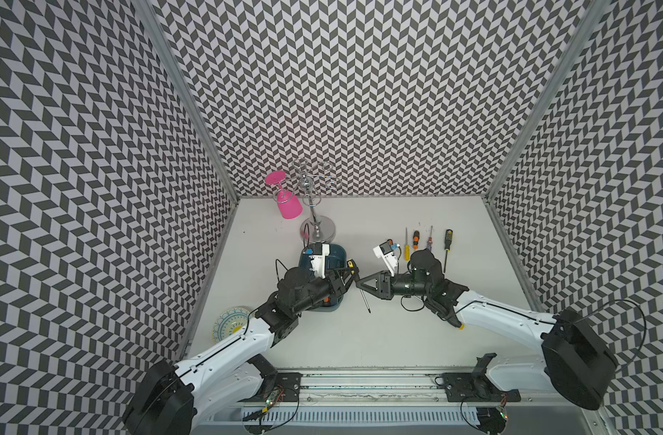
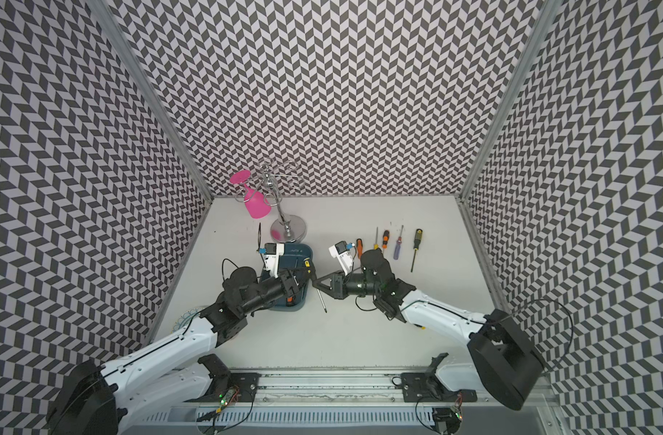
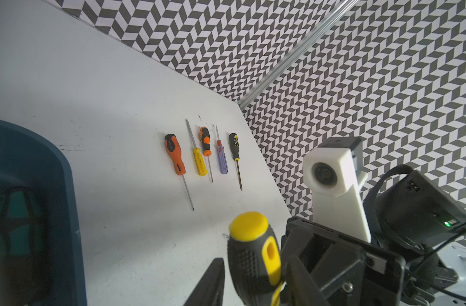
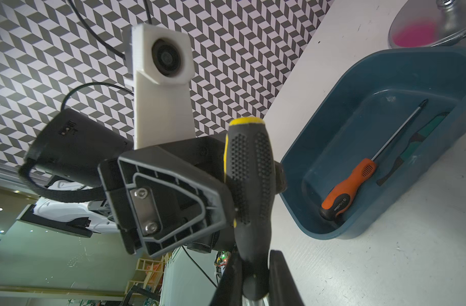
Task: Put the screwdriver on the desktop into the storage box
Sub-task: Pick up the screwdriver from the center of the board.
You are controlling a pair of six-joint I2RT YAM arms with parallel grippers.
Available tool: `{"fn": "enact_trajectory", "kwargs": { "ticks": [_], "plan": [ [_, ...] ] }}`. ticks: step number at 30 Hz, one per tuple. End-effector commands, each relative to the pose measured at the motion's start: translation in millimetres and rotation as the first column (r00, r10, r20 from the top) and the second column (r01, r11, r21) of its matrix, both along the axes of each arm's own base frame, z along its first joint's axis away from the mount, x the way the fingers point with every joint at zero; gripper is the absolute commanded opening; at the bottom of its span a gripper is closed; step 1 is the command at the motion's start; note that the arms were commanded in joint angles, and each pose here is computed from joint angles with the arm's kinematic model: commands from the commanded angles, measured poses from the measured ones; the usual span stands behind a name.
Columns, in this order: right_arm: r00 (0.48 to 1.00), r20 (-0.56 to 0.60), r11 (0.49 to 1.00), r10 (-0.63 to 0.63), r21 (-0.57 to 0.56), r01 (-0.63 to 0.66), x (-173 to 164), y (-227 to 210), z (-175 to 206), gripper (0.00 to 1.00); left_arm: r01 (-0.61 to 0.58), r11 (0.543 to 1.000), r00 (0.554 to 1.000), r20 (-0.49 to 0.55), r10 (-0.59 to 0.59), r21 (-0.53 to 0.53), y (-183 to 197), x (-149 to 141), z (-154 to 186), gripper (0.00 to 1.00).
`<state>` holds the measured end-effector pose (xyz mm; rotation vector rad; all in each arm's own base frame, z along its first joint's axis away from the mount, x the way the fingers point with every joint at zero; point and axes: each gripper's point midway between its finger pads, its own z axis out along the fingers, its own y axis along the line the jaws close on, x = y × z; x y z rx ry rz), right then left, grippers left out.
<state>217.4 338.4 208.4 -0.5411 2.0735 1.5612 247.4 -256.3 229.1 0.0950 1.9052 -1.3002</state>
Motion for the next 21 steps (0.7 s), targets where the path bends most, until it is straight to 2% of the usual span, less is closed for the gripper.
{"fn": "enact_trajectory", "kwargs": {
  "ticks": [1,9,12,14,17,21],
  "plan": [
    [0.998,0.061,0.997,0.017,0.070,-0.021,-3,3,20,0.14,0.031,0.999,0.999,0.012,-0.030,-0.021,-5,-3,2,0.37],
    [0.999,0.047,0.998,0.017,0.059,-0.019,-3,3,13,0.15,0.036,0.999,0.999,0.016,-0.036,-0.017,-7,-3,3,0.20],
    [0.999,0.043,0.999,0.011,0.048,-0.013,-2,3,11,0.20,0.034,0.999,0.999,0.020,-0.033,-0.009,-7,-1,5,0.13],
    [0.999,0.043,0.999,0.008,0.042,-0.010,-2,2,10,0.28,0.032,0.999,0.999,0.022,-0.032,-0.002,-7,0,6,0.09],
    [0.999,0.047,1.000,0.000,0.025,-0.001,-1,1,8,0.35,0.024,1.000,0.999,0.026,-0.025,0.019,-6,1,6,0.01],
    [0.999,0.046,1.000,-0.010,0.004,0.010,-1,-2,4,0.40,0.000,0.998,1.000,0.026,-0.002,0.057,-3,6,6,0.00]
  ]
}}
